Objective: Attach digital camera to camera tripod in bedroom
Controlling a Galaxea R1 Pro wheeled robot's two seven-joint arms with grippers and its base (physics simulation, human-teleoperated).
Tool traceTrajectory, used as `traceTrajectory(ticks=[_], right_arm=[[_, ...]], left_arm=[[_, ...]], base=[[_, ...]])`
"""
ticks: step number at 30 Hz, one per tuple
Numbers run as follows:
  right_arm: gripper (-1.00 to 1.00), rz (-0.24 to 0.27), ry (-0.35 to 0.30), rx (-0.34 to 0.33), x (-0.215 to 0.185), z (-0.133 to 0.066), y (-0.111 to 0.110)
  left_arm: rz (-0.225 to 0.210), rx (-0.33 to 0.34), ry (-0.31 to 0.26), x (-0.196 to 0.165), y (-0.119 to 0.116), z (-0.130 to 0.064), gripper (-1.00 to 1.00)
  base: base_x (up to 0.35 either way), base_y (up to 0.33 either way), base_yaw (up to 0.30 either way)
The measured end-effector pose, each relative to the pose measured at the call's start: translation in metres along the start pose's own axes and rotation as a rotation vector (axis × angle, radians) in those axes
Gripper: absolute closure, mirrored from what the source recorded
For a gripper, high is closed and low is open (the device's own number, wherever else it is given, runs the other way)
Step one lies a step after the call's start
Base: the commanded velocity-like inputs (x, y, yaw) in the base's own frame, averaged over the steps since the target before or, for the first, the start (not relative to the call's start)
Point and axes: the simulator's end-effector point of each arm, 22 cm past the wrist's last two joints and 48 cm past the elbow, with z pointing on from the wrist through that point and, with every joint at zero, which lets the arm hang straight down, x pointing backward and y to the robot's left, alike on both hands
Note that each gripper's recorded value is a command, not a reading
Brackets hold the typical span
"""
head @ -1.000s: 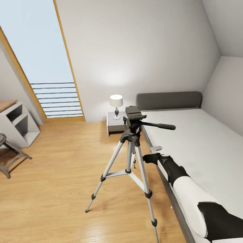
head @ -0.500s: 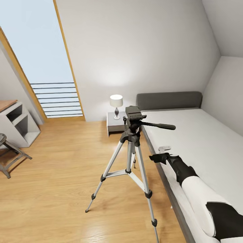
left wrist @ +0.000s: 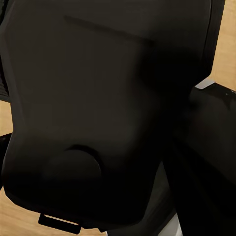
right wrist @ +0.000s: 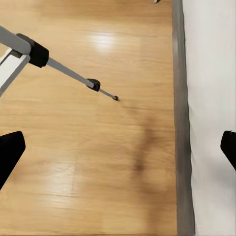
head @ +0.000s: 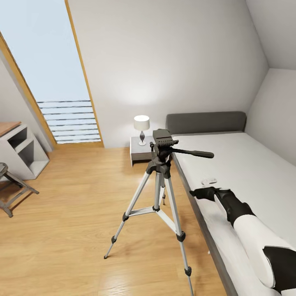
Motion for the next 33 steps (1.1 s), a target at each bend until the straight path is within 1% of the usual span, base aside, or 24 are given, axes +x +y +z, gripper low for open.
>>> traceTrajectory(ticks=[1,2,8,10,11,16,21,33], right_arm=[[-1.00,0.002,0.005,-0.013,0.001,-0.001,0.000],[-1.00,-0.001,0.013,-0.010,0.002,-0.002,-0.004],[-1.00,-0.022,0.068,-0.004,0.024,-0.004,-0.022],[-1.00,-0.013,0.067,-0.028,0.025,-0.002,-0.011],[-1.00,-0.009,0.067,-0.025,0.025,-0.002,-0.011],[-1.00,0.003,0.068,0.013,0.028,-0.004,-0.027],[-1.00,0.004,0.068,0.044,0.029,-0.004,-0.036],[-1.00,0.006,0.069,0.046,0.029,-0.005,-0.039]], left_arm=[[0.000,0.000,0.000,0.000,0.000,0.000,1.00],[0.002,0.005,0.002,0.002,-0.003,0.000,1.00],[0.000,0.007,0.001,0.002,-0.004,0.000,1.00],[0.000,0.007,0.000,0.002,-0.004,0.000,1.00],[0.000,0.007,-0.001,0.002,-0.004,0.000,1.00],[0.000,0.011,0.000,0.003,-0.008,-0.001,1.00],[-0.001,0.018,0.004,0.005,-0.013,-0.001,1.00],[-0.002,0.020,0.005,0.006,-0.015,-0.002,1.00]], base=[[0.000,0.000,0.000],[0.000,0.000,0.000],[0.000,0.000,0.000],[0.000,0.000,0.000],[0.000,0.000,0.000],[-0.047,0.046,0.000],[-0.180,0.175,0.000],[-0.227,0.220,0.000]])
